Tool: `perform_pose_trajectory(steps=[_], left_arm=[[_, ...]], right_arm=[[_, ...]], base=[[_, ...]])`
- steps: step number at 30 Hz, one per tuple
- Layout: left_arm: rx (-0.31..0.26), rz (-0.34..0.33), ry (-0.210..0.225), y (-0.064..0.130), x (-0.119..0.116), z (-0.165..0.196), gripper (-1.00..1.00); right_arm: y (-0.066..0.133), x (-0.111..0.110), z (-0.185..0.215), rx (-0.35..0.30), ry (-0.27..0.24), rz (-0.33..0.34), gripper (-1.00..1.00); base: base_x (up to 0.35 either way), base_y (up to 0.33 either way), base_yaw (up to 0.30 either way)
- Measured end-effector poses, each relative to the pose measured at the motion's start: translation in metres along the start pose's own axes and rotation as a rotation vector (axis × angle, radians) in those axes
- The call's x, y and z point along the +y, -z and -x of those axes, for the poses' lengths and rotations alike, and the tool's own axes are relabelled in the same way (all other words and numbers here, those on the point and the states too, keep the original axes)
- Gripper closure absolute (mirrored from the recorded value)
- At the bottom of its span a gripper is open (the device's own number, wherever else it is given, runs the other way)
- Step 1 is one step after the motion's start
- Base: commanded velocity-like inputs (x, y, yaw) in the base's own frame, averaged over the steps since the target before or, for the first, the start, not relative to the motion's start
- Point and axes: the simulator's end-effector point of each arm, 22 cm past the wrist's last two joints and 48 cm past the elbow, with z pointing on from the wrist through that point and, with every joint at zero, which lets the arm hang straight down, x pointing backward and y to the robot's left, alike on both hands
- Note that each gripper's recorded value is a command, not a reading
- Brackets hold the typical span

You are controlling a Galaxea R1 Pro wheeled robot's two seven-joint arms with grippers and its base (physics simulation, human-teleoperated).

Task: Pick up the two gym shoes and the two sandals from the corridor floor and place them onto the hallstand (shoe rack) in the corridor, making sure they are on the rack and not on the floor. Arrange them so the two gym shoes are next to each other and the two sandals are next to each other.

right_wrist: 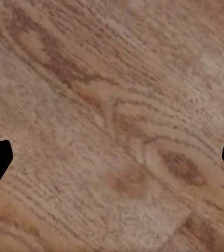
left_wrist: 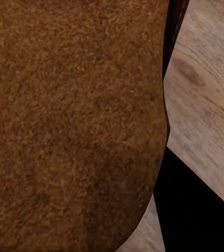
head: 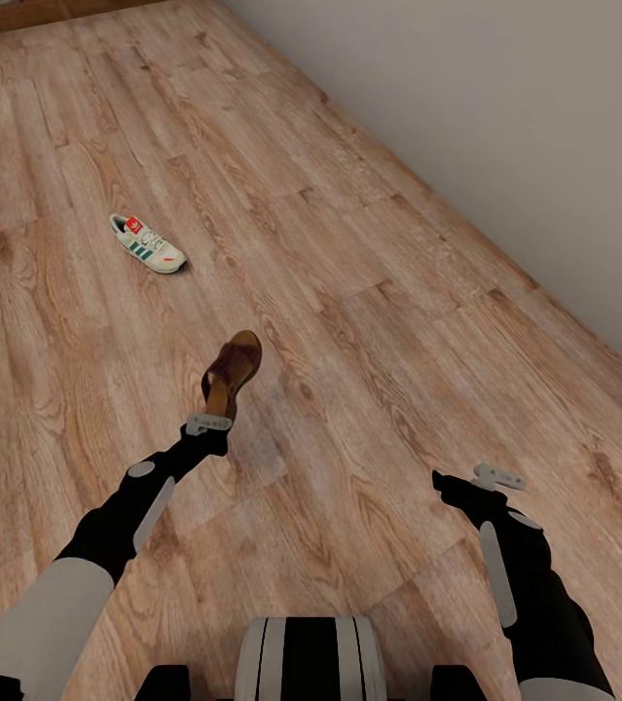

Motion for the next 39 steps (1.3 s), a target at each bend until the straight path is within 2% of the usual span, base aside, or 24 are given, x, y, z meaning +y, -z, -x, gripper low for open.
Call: perform_pose_trajectory(steps=[26,39], left_arm=[[-0.026,-0.007,-0.002,0.004,-0.006,0.018,1.0],[-0.098,-0.012,-0.023,0.022,-0.017,0.067,1.0]], right_arm=[[0.009,0.003,0.014,-0.028,-0.003,0.008,-1.0],[0.035,0.01,0.05,-0.099,-0.014,0.03,-1.0]], base=[[0.0,0.0,0.0],[0.0,0.0,0.0]])
